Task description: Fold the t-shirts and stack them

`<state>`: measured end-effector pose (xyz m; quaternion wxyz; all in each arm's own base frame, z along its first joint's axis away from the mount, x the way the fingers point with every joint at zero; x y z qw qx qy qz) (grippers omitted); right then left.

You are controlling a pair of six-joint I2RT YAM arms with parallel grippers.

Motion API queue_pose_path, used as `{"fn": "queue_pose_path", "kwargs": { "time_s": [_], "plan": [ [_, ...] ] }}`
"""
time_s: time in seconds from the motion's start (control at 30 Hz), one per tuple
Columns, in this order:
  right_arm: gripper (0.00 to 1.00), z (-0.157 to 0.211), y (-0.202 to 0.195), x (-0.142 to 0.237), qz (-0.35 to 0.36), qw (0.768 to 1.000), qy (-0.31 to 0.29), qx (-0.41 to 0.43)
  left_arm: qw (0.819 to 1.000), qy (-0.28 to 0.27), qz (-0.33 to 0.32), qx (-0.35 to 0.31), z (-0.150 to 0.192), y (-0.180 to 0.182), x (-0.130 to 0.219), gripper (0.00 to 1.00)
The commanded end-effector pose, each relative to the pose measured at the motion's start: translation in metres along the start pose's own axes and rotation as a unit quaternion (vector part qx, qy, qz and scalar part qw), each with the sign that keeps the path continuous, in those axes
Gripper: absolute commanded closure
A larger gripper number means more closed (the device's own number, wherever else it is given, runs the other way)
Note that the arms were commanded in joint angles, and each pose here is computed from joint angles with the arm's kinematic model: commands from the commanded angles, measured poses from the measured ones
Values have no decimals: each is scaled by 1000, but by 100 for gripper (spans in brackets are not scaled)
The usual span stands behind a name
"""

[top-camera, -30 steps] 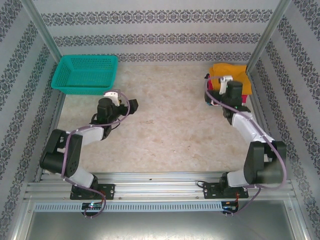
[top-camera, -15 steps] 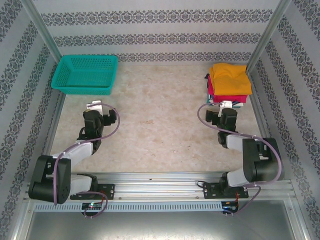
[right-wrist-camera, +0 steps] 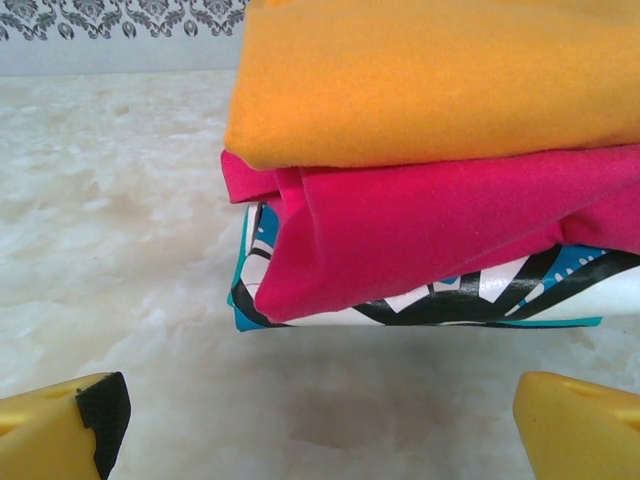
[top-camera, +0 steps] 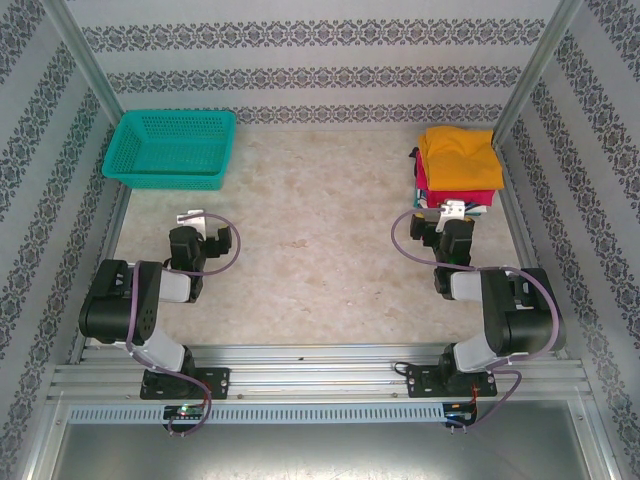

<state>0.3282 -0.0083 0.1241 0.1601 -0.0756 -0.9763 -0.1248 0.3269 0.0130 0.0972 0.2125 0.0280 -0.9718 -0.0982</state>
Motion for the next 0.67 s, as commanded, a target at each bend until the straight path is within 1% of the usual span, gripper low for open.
{"fn": "queue_pose_path", "kwargs": {
  "time_s": [0.0,0.07,0.23,0.63],
  "plan": [
    [2,-2,5,0,-13,1000,-11,4,999,-42,0,-5,-15,2,1,0],
    [2,-1,5,0,-12,1000,-11,3,999,-41,1,-6,-15,2,1,0],
    [2,-2,5,1,-12,1000,-11,3,999,-39,26,-15,-17,-3,-1,0],
    [2,-1,5,1,-13,1000,-11,4,999,-39,26,-16,-17,-3,-1,0]
  ]
}}
Point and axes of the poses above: each hand's point on the last joint's axis, 136 mm out from that joint toward the fingers, its own x axis back along the fingers, its own y axis along the line the jaws close on, z = x × y, the point moved 7 cm from there along x, back along the fingers, and after that the axes turned 13 degrees about -x, right-handed, at the moved point
